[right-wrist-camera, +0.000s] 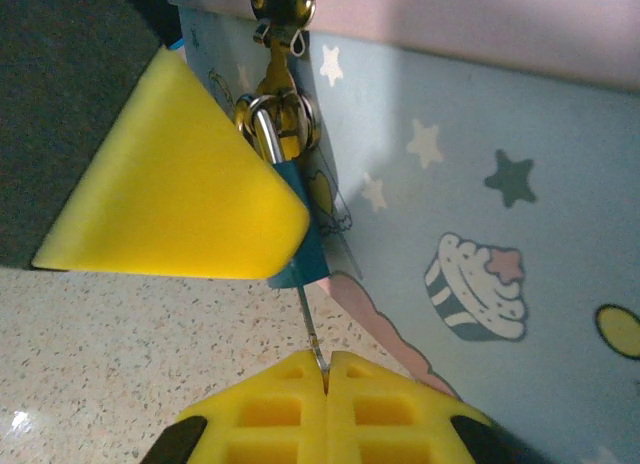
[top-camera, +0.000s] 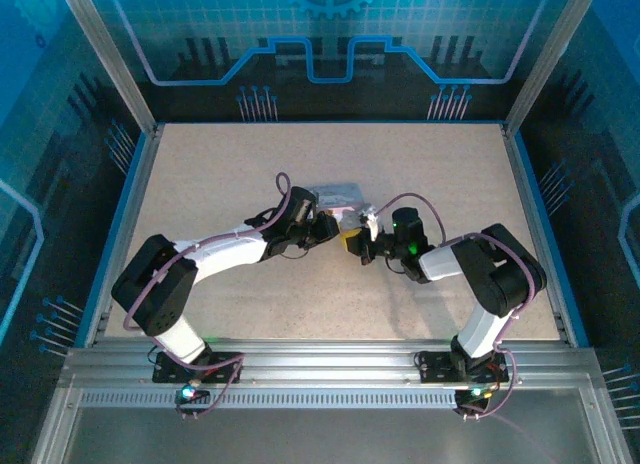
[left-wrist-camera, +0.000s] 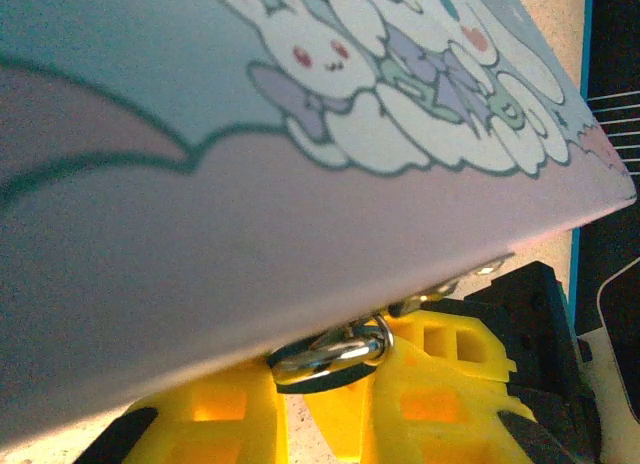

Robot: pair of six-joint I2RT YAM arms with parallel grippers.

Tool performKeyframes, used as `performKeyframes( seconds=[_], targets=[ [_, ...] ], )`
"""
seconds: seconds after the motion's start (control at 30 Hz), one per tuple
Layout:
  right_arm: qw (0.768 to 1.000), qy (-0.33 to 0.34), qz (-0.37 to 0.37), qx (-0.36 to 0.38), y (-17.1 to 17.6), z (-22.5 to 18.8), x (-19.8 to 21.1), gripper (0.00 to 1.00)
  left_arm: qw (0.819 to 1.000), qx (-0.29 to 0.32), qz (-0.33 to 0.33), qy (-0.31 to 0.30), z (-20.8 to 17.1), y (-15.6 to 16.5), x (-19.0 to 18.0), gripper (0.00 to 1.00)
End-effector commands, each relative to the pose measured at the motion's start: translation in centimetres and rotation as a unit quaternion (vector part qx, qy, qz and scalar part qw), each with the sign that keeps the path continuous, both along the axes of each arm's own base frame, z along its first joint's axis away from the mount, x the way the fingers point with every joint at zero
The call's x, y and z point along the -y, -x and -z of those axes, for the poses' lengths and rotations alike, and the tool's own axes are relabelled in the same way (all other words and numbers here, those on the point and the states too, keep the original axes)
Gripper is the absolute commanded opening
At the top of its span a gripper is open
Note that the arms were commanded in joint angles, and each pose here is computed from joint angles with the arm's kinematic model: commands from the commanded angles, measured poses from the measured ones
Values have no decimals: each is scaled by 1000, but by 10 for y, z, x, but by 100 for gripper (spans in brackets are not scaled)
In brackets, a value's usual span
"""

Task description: Unlock a padlock with a key

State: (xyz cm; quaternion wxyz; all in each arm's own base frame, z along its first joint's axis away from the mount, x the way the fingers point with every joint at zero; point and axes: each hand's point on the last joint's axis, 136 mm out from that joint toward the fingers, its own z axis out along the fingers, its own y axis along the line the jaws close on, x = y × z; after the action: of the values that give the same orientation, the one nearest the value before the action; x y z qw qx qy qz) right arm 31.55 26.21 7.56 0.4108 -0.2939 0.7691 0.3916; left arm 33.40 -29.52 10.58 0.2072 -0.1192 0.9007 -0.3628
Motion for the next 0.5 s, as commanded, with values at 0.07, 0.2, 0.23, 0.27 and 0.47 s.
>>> performKeyframes(
  seconds=[0.07, 0.2, 0.23, 0.27, 0.47],
  targets=[
    [999, -13, -1, 44, -8, -24, -12, 0, 997, 1, 60, 42, -16, 12, 28, 14],
    [999, -5, 15, 51, -15, -27, -7, 0, 997, -3, 65, 35, -13, 15, 27, 15],
    [998, -5, 19, 52, -17, -29, -4, 0, 997, -3, 65, 33, -12, 15, 27, 14],
    [998, -5, 22, 52, -18, -29, -2, 0, 997, -5, 65, 31, -11, 16, 26, 14],
    [998, -3, 36, 48, -21, -31, 11, 0, 997, -10, 68, 30, -7, 19, 25, 14]
  ],
)
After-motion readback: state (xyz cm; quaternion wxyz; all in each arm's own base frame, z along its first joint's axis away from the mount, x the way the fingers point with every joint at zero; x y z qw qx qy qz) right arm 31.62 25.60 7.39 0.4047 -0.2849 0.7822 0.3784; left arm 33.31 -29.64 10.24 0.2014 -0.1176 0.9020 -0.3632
